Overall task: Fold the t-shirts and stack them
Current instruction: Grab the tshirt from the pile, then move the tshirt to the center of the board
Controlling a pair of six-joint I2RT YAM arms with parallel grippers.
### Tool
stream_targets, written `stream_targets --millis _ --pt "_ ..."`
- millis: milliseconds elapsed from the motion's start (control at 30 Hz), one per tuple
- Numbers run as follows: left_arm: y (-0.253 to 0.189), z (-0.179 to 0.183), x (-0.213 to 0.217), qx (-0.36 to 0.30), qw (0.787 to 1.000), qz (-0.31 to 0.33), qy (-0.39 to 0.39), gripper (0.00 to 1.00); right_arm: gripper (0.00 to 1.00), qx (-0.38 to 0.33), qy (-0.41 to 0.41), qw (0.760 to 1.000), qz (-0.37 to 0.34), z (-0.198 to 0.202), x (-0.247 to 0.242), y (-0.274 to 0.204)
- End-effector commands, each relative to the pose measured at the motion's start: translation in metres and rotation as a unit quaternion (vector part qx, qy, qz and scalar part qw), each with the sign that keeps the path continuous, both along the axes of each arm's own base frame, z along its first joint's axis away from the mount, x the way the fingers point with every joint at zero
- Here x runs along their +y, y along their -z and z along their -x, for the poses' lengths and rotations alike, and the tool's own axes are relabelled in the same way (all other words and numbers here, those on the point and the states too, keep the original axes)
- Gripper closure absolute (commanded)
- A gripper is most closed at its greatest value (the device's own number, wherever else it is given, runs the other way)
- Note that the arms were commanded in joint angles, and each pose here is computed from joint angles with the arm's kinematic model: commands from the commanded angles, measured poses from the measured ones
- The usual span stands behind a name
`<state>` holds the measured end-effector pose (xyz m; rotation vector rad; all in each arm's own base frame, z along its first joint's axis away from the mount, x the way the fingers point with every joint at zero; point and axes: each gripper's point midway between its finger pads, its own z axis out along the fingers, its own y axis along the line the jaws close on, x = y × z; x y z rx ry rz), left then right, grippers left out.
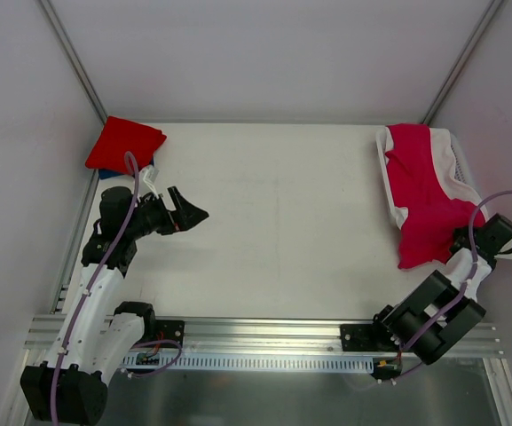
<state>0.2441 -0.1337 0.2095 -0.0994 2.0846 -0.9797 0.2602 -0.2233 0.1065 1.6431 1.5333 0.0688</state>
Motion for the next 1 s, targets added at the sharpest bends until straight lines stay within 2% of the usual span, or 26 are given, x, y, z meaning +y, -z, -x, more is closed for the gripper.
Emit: stream_targets --millis 0,133,167,300,433,467,533,567,633,667,700,733,900,967 --pt "-0.009 0.001 0.0 -0.026 1.0 -0.008 0.005 0.02 1.0 -0.093 -0.056 0.992 0.071 -0.032 0.014 -0.078" --pt "-0.012 0.002 0.0 -0.031 0.999 -0.008 0.002 0.02 1.0 -0.154 -0.116 0.976 0.105 -0.048 0.06 -0.136" --pt "-0.013 0.002 0.0 -0.033 0.999 -0.008 0.002 0.03 1.0 -0.171 -0.152 0.966 0.116 -0.055 0.088 -0.158" --pt "-0.015 0.003 0.001 -0.038 0.999 -0.008 -0.001 0.02 1.0 -0.204 -0.226 0.943 0.133 -0.069 0.154 -0.197" --pt "-0.017 0.004 0.003 -0.045 0.999 -0.01 -0.006 0.03 1.0 -0.213 -0.306 0.919 0.132 -0.088 0.228 -0.206" --pt "-0.019 0.004 0.003 -0.047 0.999 -0.01 -0.007 0.02 1.0 -0.213 -0.352 0.903 0.124 -0.09 0.266 -0.205" --pt "-0.019 0.004 0.004 -0.05 0.999 -0.013 -0.01 0.02 1.0 -0.192 -0.389 0.892 0.126 -0.102 0.303 -0.191" --pt "-0.021 0.004 0.005 -0.053 0.998 -0.013 -0.012 0.02 1.0 -0.191 -0.438 0.87 0.122 -0.097 0.346 -0.187" --pt "-0.021 0.004 0.006 -0.055 0.998 -0.016 -0.016 0.03 1.0 -0.161 -0.48 0.852 0.133 -0.104 0.391 -0.166" --pt "-0.022 0.004 0.009 -0.057 0.998 -0.02 -0.023 0.02 1.0 -0.152 -0.529 0.824 0.133 -0.089 0.437 -0.157" --pt "-0.024 0.004 0.01 -0.061 0.998 -0.023 -0.027 0.03 1.0 -0.138 -0.545 0.814 0.147 -0.087 0.455 -0.149" --pt "-0.024 0.004 0.013 -0.064 0.997 -0.028 -0.036 0.02 1.0 -0.117 -0.586 0.788 0.146 -0.075 0.498 -0.131" --pt "-0.029 0.004 0.023 -0.08 0.994 -0.044 -0.062 0.02 1.0 -0.056 -0.67 0.728 0.134 -0.039 0.6 -0.064" --pt "-0.03 0.004 0.025 -0.082 0.993 -0.047 -0.068 0.02 1.0 -0.04 -0.685 0.715 0.132 -0.033 0.617 -0.047"
